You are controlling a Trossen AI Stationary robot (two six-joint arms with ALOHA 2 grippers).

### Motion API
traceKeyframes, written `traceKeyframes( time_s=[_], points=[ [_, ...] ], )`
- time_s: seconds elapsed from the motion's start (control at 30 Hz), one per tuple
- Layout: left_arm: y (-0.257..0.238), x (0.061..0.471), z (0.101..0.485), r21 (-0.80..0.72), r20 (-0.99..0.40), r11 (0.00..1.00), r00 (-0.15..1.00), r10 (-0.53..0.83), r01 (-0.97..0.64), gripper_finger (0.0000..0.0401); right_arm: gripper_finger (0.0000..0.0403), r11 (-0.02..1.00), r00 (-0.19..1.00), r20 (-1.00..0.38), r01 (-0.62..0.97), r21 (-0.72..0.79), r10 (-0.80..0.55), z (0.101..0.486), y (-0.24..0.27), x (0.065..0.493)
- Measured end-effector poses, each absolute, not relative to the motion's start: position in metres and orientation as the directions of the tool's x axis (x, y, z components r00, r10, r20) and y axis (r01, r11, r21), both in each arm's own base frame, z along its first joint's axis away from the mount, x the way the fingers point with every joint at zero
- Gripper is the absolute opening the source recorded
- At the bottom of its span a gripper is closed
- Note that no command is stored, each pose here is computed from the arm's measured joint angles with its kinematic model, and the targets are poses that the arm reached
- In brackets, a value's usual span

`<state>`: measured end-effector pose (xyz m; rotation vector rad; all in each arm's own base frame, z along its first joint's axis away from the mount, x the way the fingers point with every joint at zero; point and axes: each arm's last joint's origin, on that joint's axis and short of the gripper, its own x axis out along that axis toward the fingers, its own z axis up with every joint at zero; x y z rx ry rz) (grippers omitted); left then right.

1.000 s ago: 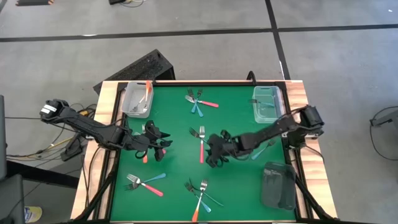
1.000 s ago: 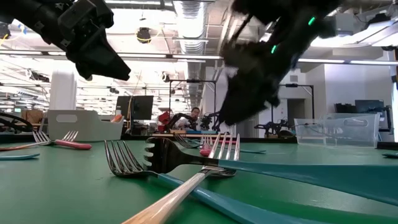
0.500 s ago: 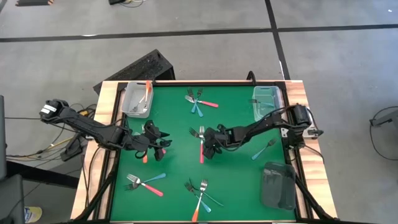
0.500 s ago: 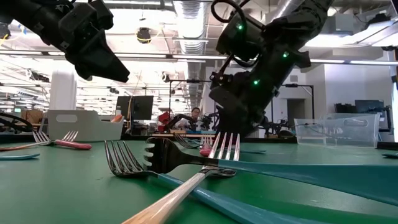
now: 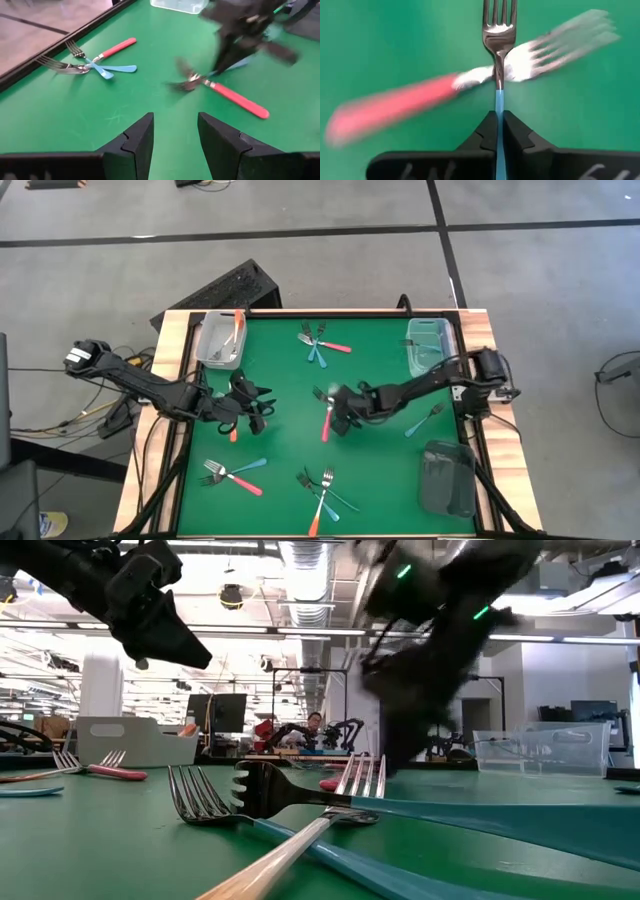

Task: Sort silverware by color (type)
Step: Put the blue fork into the transparent bin

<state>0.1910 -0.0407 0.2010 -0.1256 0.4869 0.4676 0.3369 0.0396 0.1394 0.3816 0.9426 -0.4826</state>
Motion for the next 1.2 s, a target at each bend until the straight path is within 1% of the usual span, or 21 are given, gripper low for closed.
traceKeyframes(
  time_s=[0.13,0.23,0.37,0.5,0.67,0.77,0.83,0.9,0.97,1.07,1.2],
  points=[
    [-0.039,0.191,0.201,0.048,-0.464,0.883,0.773,0.434,-0.467,0.0139,0.0017,0.78,0.528,-0.805,0.61,0.141,-0.268,0.184,0.062,0.313],
    [-0.035,0.192,0.202,0.074,-0.447,0.865,0.759,0.473,-0.496,0.0139,0.0018,0.731,0.507,-0.797,0.671,0.124,-0.33,0.201,0.079,0.287],
    [-0.028,0.193,0.203,0.085,-0.433,0.84,0.739,0.516,-0.536,0.0139,0.0018,0.686,0.508,-0.809,0.702,0.189,-0.297,0.221,0.104,0.255],
    [-0.021,0.194,0.204,0.082,-0.429,0.819,0.722,0.543,-0.567,0.0139,0.0018,0.63,0.446,-0.86,0.748,0.208,-0.246,0.228,0.125,0.222],
    [-0.012,0.196,0.204,0.091,-0.425,0.796,0.699,0.575,-0.599,0.0139,0.0018,0.572,0.433,-0.881,0.778,0.259,-0.19,0.24,0.145,0.186],
    [-0.007,0.197,0.205,0.088,-0.414,0.781,0.691,0.593,-0.618,0.0139,0.0018,0.551,0.447,-0.87,0.789,0.274,-0.207,0.245,0.151,0.169],
    [-0.004,0.197,0.206,0.079,-0.407,0.774,0.689,0.6,-0.628,0.0139,0.0018,0.537,0.434,-0.873,0.802,0.262,-0.222,0.247,0.151,0.158],
    [-0.003,0.198,0.207,0.073,-0.401,0.771,0.689,0.604,-0.633,0.0139,0.0018,0.52,0.388,-0.9,0.82,0.238,-0.199,0.248,0.153,0.148],
    [-0.002,0.198,0.207,0.079,-0.405,0.775,0.69,0.6,-0.627,0.0139,0.0018,0.508,0.314,-0.939,0.837,0.204,-0.14,0.249,0.157,0.138],
    [-0.002,0.198,0.207,0.088,-0.407,0.782,0.694,0.594,-0.618,0.0139,0.0018,0.488,0.239,-0.969,0.854,0.178,-0.065,0.25,0.163,0.125],
    [-0.002,0.198,0.207,0.096,-0.399,0.771,0.685,0.609,-0.629,0.0139,0.0018,0.471,0.23,-0.973,0.86,0.197,-0.014,0.256,0.17,0.111]
  ],
)
